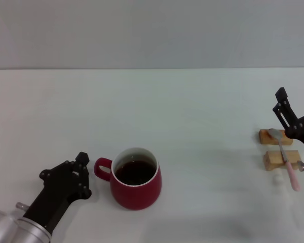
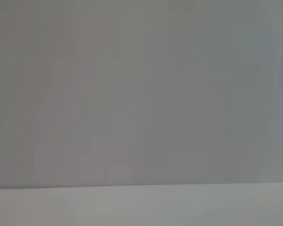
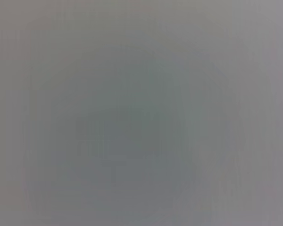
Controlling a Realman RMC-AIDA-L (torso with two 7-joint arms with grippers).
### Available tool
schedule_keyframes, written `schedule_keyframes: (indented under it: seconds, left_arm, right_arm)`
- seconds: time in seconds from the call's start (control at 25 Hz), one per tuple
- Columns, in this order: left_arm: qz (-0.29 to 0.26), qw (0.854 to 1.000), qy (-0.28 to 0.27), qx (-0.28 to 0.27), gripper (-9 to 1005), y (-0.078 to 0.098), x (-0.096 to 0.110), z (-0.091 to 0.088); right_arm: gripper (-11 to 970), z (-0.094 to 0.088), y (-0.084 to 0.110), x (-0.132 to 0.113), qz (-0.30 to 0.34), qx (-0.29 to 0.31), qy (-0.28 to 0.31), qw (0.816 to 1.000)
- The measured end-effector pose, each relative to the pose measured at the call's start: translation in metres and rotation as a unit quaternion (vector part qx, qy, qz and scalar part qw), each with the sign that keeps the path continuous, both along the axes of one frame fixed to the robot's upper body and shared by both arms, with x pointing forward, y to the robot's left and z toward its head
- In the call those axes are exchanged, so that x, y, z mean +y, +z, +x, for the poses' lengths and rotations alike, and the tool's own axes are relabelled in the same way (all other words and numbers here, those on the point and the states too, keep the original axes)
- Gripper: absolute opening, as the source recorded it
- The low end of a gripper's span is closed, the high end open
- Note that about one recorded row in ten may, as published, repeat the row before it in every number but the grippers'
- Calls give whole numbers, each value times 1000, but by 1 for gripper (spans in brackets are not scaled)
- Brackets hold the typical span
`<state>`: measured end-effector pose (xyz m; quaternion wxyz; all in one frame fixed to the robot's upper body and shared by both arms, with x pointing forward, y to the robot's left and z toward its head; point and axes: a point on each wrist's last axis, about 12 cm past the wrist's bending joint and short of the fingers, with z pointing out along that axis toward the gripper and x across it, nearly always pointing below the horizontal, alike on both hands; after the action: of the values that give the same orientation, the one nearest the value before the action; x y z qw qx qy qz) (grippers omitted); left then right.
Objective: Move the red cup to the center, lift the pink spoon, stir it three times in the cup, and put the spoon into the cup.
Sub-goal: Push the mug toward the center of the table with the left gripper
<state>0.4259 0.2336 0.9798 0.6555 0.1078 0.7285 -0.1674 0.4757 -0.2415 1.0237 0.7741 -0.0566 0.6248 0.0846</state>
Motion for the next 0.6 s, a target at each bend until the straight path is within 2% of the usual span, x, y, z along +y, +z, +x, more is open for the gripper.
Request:
schedule_keyframes:
  seconds: [0.6]
  left_arm:
    - [-8,1000,-28,2,0,1,-13,-1]
  right_arm:
    - [706,1,-1,0,-1,3,0,1000]
